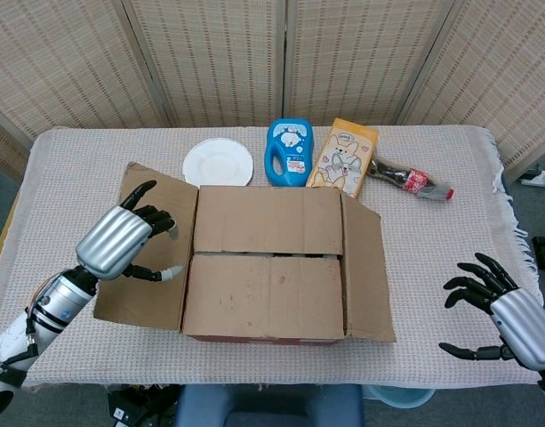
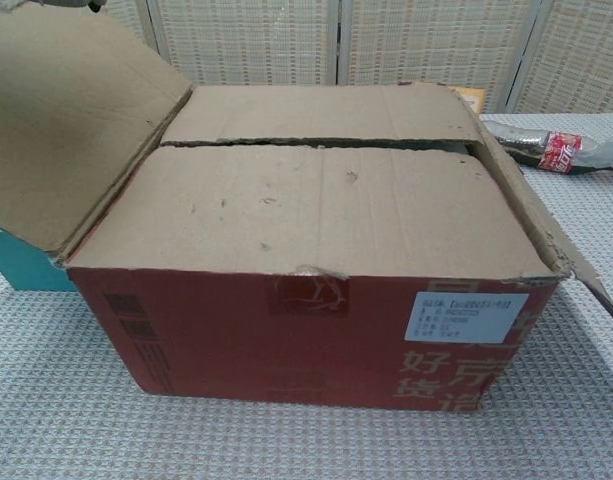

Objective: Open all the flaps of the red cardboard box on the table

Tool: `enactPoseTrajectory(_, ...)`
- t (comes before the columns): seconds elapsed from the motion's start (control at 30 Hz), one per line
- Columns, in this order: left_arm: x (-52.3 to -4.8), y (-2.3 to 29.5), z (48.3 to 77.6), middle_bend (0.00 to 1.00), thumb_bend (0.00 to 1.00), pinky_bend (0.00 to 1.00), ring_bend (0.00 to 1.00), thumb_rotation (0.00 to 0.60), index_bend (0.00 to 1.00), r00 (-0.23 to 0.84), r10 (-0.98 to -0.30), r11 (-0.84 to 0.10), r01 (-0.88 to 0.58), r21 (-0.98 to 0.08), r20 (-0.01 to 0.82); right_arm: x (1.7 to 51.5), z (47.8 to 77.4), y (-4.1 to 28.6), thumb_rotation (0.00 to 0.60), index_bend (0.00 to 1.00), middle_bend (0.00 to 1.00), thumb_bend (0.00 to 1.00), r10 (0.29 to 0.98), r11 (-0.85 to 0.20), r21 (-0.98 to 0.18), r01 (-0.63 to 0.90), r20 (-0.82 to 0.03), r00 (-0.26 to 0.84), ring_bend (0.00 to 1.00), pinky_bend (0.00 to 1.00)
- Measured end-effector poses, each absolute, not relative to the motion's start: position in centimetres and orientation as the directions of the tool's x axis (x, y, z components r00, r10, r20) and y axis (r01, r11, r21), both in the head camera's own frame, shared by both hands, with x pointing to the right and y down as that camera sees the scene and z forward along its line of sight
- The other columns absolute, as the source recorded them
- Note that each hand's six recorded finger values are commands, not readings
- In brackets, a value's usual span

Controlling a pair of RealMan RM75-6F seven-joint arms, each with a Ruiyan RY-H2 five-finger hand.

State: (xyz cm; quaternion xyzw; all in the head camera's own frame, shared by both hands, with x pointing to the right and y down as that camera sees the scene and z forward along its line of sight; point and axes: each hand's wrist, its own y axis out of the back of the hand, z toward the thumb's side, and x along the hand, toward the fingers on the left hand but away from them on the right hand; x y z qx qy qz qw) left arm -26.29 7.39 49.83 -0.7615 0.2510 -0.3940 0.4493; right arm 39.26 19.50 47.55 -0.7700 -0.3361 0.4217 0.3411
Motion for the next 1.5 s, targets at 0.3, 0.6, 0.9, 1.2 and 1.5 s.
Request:
enactPoseTrajectory(0.3,-27.8,7.5,50.6,0.44,0.25,0.00,0.42,0.261,0.41,0.516,-0.756,-0.500,-0.057,-0.864,0.403,37.9,48.1,18.7,0.503,0.09,0.11,0.07,0.768,-0.578,-0.795,0.184,-0.454,0.452,0.04,0.00)
enactPoseTrajectory(0.6,-27.8,8.9,52.1,0.43,0.27,0.00,0.42,0.546,0.34,0.510,-0.758,-0.502,-0.058,-0.863,0.407,32.8,50.6,15.2,0.600,0.00,0.04,0.07,0.667,-0.649,-0.757,0.082,-0.513,0.540,0.01,0.00)
enactPoseTrajectory(0.9,-27.7,10.0,52.7,0.43,0.39,0.00,0.42,0.600,0.33,0.528,-0.747,-0.500,-0.045,-0.865,0.404,26.2,53.9,9.9,0.600,0.00,0.04,0.07,0.661,-0.610,-0.792,0.036,-0.483,0.575,0.01,0.00)
enactPoseTrajectory(1.2,-27.7,10.8,52.7,0.43,0.39,0.00,0.42,0.600,0.34,0.542,-0.736,-0.496,-0.025,-0.868,0.405,20.8,57.2,7.5,0.600,0.00,0.04,0.07,0.665,-0.579,-0.815,0.030,-0.451,0.596,0.00,0.00)
enactPoseTrajectory(1.5,-28.1,11.3,52.7,0.43,0.39,0.00,0.42,0.600,0.34,0.534,-0.737,-0.500,-0.018,-0.866,0.414,17.5,59.8,6.1,0.600,0.00,0.04,0.07,0.666,-0.555,-0.832,0.000,-0.444,0.600,0.00,0.00)
